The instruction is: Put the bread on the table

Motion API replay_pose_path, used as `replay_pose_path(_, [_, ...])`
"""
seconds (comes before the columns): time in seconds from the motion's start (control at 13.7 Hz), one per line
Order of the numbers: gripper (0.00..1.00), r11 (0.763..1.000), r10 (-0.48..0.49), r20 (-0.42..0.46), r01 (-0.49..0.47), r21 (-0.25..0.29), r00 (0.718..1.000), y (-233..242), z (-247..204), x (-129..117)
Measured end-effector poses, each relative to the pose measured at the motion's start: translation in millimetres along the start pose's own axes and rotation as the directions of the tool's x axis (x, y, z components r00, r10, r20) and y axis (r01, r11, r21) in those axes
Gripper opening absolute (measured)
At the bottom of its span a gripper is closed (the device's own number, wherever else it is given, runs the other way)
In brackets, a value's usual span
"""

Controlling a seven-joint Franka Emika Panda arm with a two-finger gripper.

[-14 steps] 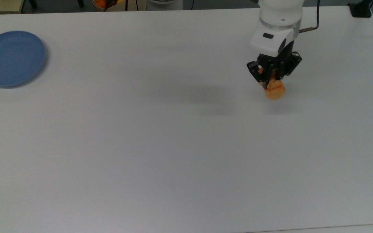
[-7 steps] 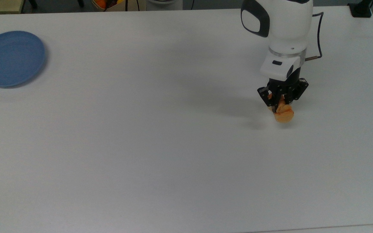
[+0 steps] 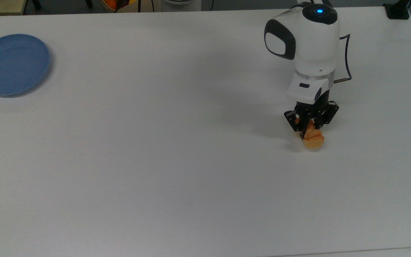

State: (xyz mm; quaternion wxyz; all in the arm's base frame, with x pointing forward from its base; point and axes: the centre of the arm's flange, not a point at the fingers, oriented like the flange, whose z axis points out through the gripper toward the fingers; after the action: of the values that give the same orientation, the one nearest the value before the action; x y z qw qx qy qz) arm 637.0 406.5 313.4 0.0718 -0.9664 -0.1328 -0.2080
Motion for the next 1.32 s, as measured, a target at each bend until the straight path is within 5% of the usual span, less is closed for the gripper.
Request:
replay_pose_path(0.29, [0.85,1.000,-0.016,-0.011,0.016,-0.024,1.000,-0.9,0.0,-0.3])
replay_pose_path(0.44, [1.00,1.000,-0.015,-0.020,0.014,-0.027,1.000,-0.1,-2.6,2.6])
replay_pose_path(0.73, [1.00,0.999,0.016,-0.060,-0.019,-0.044,0.998,17.4,-49.5,28.9])
replay_pose_path(1.1, [1.00,0.975,0.122,0.119,-0.096,-0.201,0.985,63.0,-148.2,33.1])
replay_pose_path(1.32, [1.00,0.957,0.244,0.204,-0.201,-0.209,0.948,95.3,-210.4,23.6])
